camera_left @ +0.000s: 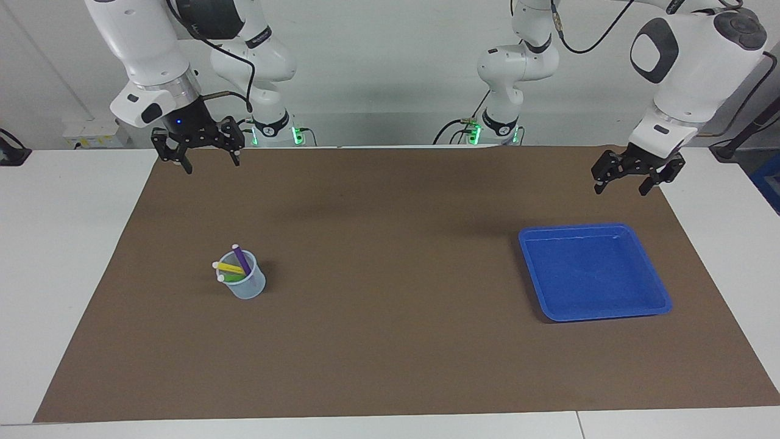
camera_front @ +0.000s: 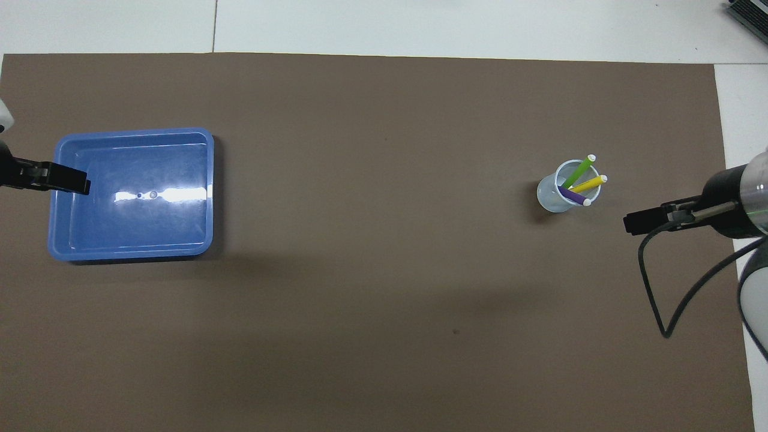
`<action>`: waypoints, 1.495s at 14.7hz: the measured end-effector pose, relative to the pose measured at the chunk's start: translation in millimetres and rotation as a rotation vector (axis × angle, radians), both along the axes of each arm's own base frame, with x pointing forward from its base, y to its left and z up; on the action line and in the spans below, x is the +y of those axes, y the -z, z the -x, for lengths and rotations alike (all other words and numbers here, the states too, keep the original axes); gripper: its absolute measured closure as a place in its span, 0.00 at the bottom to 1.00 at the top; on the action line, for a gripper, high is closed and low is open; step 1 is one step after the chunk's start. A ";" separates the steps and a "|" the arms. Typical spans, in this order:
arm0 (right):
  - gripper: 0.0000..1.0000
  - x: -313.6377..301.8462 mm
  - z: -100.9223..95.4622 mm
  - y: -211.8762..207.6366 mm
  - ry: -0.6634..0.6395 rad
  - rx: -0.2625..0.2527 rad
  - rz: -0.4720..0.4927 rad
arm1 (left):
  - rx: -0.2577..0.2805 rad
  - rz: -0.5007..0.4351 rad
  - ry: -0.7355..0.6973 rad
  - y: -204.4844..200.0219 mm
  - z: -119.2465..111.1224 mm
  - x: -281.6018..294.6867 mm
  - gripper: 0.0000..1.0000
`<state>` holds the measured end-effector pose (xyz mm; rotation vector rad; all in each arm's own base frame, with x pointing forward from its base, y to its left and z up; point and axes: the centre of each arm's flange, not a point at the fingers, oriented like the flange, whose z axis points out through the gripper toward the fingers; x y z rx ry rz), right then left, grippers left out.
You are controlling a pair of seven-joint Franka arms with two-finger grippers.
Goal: Transfer and insert pens with both arms
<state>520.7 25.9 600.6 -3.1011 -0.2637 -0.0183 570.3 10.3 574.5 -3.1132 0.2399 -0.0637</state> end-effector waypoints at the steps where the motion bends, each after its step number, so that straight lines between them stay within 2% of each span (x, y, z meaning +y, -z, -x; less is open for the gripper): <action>1: 0.00 -1.7 1.2 0.1 0.003 0.007 0.000 | 0.000 0.000 0.003 0.0 0.0 -0.8 0.00; 4: 0.00 -3.5 2.4 -1.3 0.006 0.008 0.000 | 0.002 0.000 0.046 -0.4 0.6 -16.0 0.00; 8: 0.00 -1.2 2.9 -2.1 0.002 0.006 0.001 | -0.008 -0.001 0.137 -7.0 6.8 -71.1 0.00; 22: 0.00 5.4 3.4 -2.6 -0.010 0.005 0.002 | -0.003 -0.001 0.087 -7.0 5.3 -42.2 0.00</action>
